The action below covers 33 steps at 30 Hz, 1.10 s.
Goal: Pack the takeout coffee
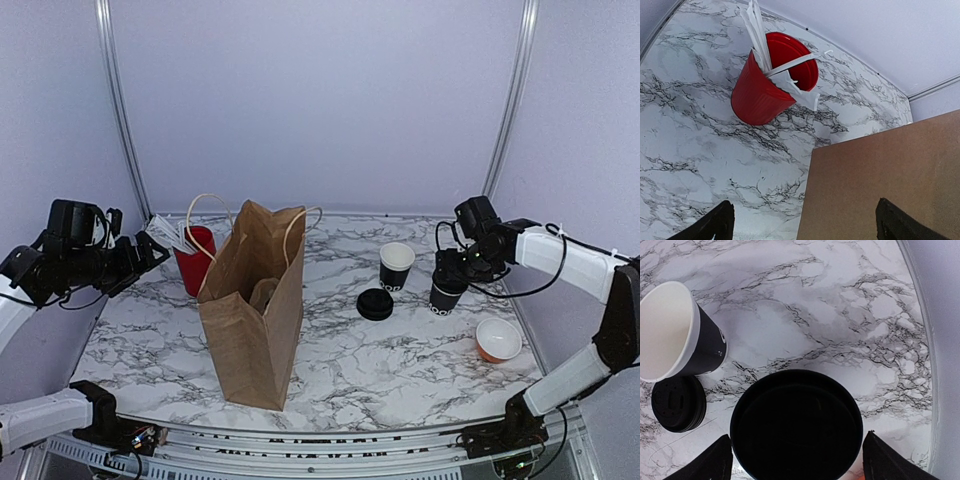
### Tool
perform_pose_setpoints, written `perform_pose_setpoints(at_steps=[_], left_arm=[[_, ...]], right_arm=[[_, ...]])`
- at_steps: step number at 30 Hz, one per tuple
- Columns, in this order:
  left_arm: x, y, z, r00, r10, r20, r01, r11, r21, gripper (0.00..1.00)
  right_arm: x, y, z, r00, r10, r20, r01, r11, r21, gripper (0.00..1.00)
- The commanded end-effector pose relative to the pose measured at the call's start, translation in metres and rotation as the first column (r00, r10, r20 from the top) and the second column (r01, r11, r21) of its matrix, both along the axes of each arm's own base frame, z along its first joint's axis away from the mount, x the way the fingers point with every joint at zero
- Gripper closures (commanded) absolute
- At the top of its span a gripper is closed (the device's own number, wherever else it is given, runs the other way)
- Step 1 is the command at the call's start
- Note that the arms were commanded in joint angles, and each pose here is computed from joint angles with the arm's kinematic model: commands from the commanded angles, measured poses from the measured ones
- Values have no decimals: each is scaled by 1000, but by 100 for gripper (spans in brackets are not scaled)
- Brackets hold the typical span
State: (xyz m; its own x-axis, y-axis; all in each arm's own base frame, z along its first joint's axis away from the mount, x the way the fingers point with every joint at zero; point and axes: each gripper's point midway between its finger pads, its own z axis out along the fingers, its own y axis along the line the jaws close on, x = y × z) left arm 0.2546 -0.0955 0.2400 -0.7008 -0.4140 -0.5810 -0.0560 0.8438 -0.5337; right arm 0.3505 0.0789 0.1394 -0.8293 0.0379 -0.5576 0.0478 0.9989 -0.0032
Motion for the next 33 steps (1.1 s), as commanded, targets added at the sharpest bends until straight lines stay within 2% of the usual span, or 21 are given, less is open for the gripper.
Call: perform_pose_setpoints(at_steps=[1,13,23,28,33], left_arm=[[-1,-3,2,1000,-11,19,11,1000,-27,1],[-5,-7,-4,999,-35,7,35,999,-38,1],[-9,-22,-2,992,-123,1,123,989,-78,1],[-11,-30,0,987,-161,6,161,982,-96,1],[-18,-40,5,977,-214,25,215,970,-113,1]], right_arm=[[16,1,11,999,-4,49,4,1000,19,15],[19,2,2,999,-10,31,10,1000,21,21],[13,3,-13,1000,-7,-6,7,1000,27,25],[11,2,-12,1000,-8,-12,8,1000,20,32],[12,2,9,1000,-6,23,5,1000,27,37]])
